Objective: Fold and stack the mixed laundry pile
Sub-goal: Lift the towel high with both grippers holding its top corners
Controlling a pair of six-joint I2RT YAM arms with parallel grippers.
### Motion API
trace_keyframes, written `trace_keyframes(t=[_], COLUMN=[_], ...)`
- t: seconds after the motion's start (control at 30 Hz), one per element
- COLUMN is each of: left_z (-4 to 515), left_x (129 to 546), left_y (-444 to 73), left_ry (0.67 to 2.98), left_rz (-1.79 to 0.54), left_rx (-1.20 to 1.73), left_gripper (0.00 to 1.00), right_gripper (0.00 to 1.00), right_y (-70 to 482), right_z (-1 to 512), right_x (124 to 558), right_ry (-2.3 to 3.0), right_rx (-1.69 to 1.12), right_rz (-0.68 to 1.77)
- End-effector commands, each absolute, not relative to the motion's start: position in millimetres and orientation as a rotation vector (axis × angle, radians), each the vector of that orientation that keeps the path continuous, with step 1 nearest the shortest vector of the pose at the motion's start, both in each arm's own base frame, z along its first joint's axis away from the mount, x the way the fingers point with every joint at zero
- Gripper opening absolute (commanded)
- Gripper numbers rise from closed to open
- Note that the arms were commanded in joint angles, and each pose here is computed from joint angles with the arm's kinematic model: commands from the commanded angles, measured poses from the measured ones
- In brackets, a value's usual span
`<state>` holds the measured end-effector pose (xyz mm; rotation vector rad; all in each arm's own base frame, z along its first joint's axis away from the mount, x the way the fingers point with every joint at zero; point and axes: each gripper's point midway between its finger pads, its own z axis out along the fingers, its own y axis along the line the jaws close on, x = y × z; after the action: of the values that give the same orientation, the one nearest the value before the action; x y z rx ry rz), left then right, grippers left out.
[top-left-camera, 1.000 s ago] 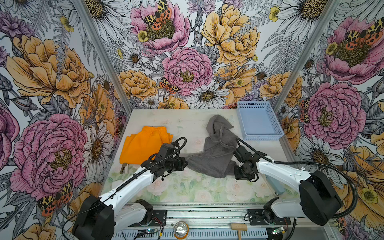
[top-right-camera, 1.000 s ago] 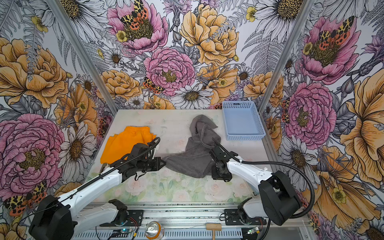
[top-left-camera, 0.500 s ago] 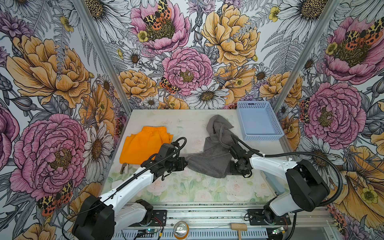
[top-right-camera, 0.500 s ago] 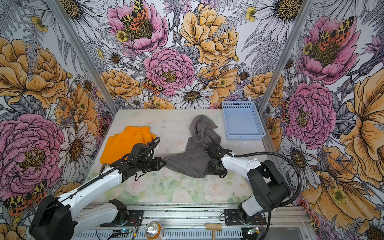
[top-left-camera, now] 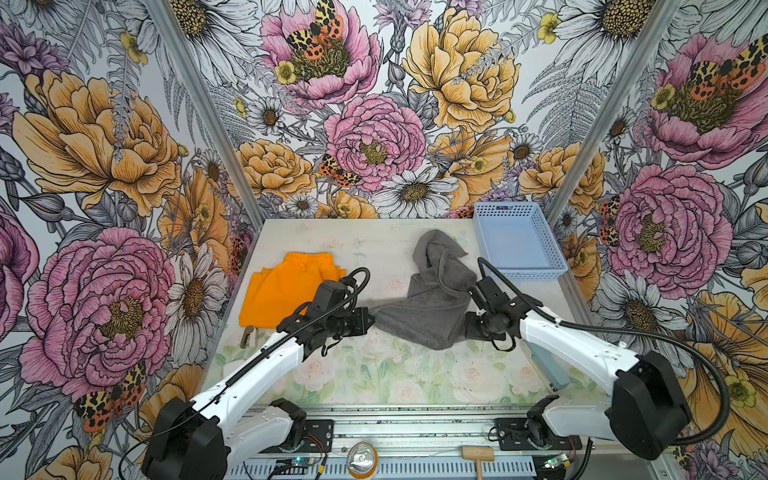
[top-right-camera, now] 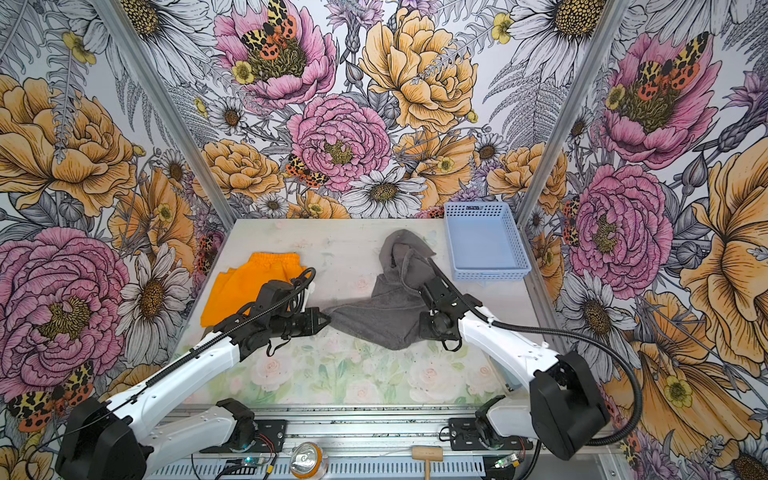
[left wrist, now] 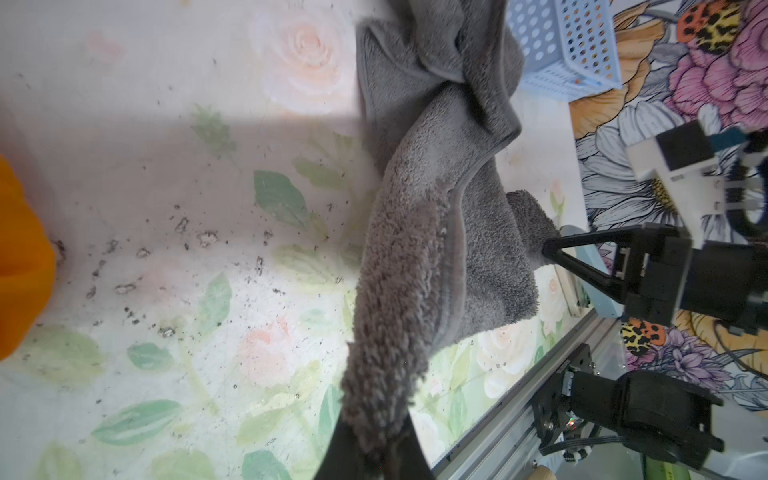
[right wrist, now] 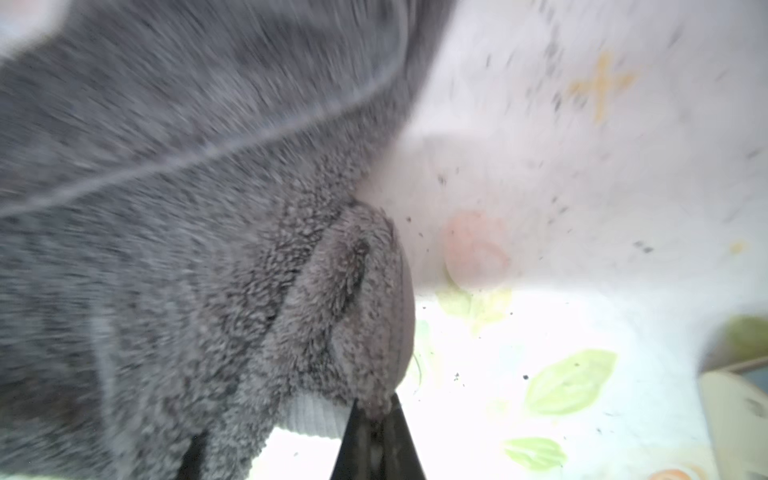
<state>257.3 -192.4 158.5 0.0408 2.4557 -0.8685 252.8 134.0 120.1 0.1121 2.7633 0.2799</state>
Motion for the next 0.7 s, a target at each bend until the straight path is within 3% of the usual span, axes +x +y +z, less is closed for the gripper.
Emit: trace_keyframes(t=[0.0,0.3,0.67], left_z=[212,341,518], left_x=[273,295,296], left_y=[-191,-186,-180], left_ry=[2.323,2.038,1.619], left_rz=[-0.949,-1.075,-1.116], left_rx=[-0.021,-0.062,0.032], left_gripper=[0.00,0.00,0.00], right_gripper=[0.00,0.00,0.00], right_y=[122,116,105], right_z=[204,384,559], right_x=[268,294,296], right_ry=[2.575,2.172,1.741], right_rx=[0.109,0.025,-0.054], right_rz=[0.284,0.336,0.316])
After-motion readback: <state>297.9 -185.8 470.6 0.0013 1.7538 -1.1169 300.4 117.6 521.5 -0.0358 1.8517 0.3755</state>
